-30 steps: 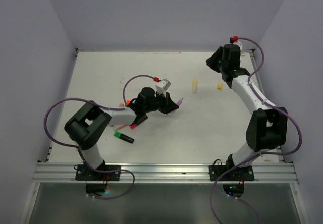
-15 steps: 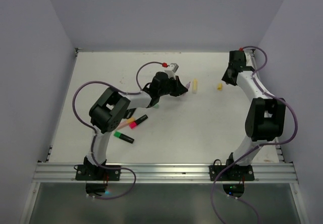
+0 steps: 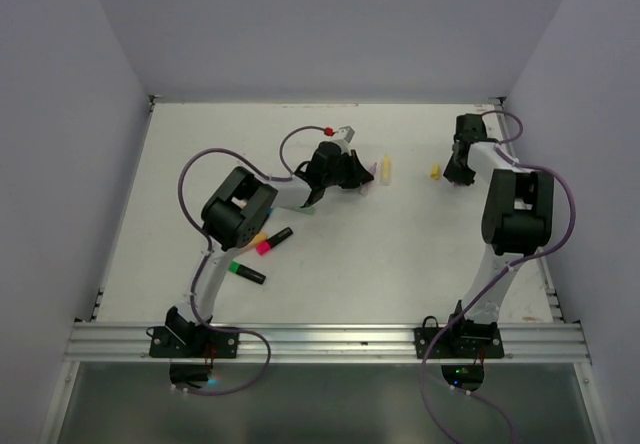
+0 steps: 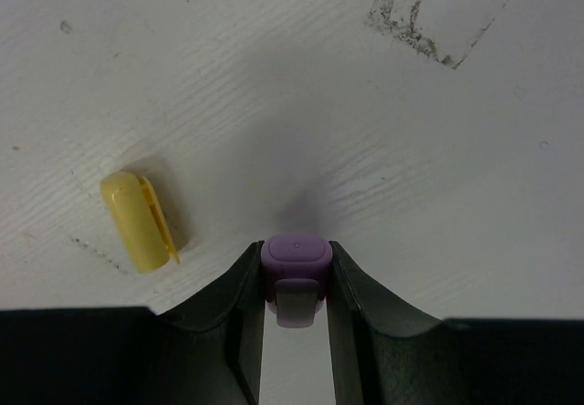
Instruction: Open the pen caps
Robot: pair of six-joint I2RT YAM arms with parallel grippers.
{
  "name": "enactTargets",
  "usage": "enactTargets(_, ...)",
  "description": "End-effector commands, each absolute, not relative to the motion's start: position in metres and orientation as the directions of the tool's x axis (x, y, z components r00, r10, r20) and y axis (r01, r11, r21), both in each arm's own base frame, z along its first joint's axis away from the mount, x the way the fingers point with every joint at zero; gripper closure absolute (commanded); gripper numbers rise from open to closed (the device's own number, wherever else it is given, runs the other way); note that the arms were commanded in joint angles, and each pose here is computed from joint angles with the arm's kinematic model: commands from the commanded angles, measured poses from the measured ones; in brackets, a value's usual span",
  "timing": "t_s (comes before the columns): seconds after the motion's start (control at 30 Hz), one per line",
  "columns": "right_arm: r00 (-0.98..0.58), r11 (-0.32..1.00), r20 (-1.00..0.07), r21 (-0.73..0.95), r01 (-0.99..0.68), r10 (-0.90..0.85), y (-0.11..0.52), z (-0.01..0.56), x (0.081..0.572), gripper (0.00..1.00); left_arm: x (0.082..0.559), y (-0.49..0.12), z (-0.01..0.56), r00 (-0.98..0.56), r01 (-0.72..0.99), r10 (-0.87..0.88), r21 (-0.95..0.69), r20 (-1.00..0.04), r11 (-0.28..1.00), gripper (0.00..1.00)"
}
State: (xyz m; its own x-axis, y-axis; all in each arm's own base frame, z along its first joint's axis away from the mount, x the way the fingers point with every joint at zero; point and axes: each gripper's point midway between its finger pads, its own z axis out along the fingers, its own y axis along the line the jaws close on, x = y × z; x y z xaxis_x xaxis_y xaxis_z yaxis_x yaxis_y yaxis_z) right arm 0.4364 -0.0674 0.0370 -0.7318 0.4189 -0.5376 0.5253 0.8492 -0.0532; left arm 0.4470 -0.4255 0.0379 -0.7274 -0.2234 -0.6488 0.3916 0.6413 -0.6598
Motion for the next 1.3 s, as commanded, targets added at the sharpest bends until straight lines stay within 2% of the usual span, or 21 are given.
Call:
enactTargets(0.0, -0.696, 0.862, -0.593, -0.007, 0.507, 0.405, -0.066, 0.05, 0.464, 1.0, 0.472, -0.43, 0.062, -0.699, 0.396, -0.296, -0.697, -0.651, 0.598, 0.92)
enactTargets(0.07, -0.705, 0.866, -0.585, -0.008, 0.499, 0.401, -0.065, 0.046, 0.466, 1.0, 0.476, -0.432, 0.065, -0.705, 0.403, -0.296, -0.707, -0.645, 0.581, 0.91)
enactTargets(0.17, -0.706, 0.868, -0.583, -0.002, 0.497, 0.403, -0.065, 0.044, 0.469, 0.9, 0.478, -0.437, 0.062, -0.714, 0.416, -0.278, -0.709, -0.642, 0.569, 0.88)
enactTargets(0.2, -0.706, 0.87, -0.584, 0.0, 0.493, 0.4, -0.064, 0.044, 0.471, 0.81, 0.477, -0.439, 0.061, -0.717, 0.421, -0.275, -0.712, -0.641, 0.562, 0.87)
enactTargets(0.23, -0.706, 0.871, -0.583, 0.005, 0.491, 0.402, -0.063, 0.043, 0.472, 0.77, 0.476, -0.44, 0.061, -0.722, 0.429, -0.27, -0.719, -0.637, 0.547, 0.85)
enactTargets(0.3, -0.71, 0.874, -0.58, 0.007, 0.486, 0.4, -0.063, 0.041, 0.477, 0.71, 0.476, -0.442, 0.069, -0.71, 0.467, -0.277, -0.727, -0.648, 0.503, 0.78)
enactTargets(0.43, -0.715, 0.879, -0.575, 0.016, 0.476, 0.397, -0.061, 0.038, 0.481, 0.61, 0.47, -0.444, 0.077, -0.71, 0.503, -0.279, -0.743, -0.646, 0.441, 0.69)
enactTargets(0.67, -0.718, 0.887, -0.566, 0.052, 0.459, 0.405, -0.053, 0.039, 0.484, 0.52, 0.471, -0.442, 0.081, -0.712, 0.503, -0.301, -0.76, -0.635, 0.412, 0.63)
enactTargets(0.7, -0.717, 0.888, -0.567, 0.058, 0.456, 0.405, -0.052, 0.039, 0.485, 0.51, 0.471, -0.442, 0.083, -0.708, 0.507, -0.304, -0.759, -0.637, 0.409, 0.59)
enactTargets(0.8, -0.706, 0.891, -0.578, 0.088, 0.446, 0.41, -0.048, 0.046, 0.485, 0.48, 0.469, -0.44, 0.099, -0.683, 0.535, -0.319, -0.747, -0.658, 0.395, 0.58)
enactTargets(1.03, -0.663, 0.886, -0.623, 0.112, 0.449, 0.415, -0.048, 0.073, 0.477, 0.43, 0.47, -0.416, 0.137, -0.584, 0.588, -0.298, -0.646, -0.755, 0.487, 0.57)
enactTargets(1.2, -0.638, 0.892, -0.66, 0.113, 0.438, 0.397, -0.048, 0.101, 0.461, 0.35, 0.47, -0.385, 0.149, -0.527, 0.547, -0.264, -0.56, -0.808, 0.623, 0.57)
enactTargets(1.27, -0.648, 0.898, -0.654, 0.113, 0.425, 0.389, -0.043, 0.106, 0.452, 0.27, 0.468, -0.371, 0.152, -0.511, 0.516, -0.244, -0.522, -0.824, 0.679, 0.57)
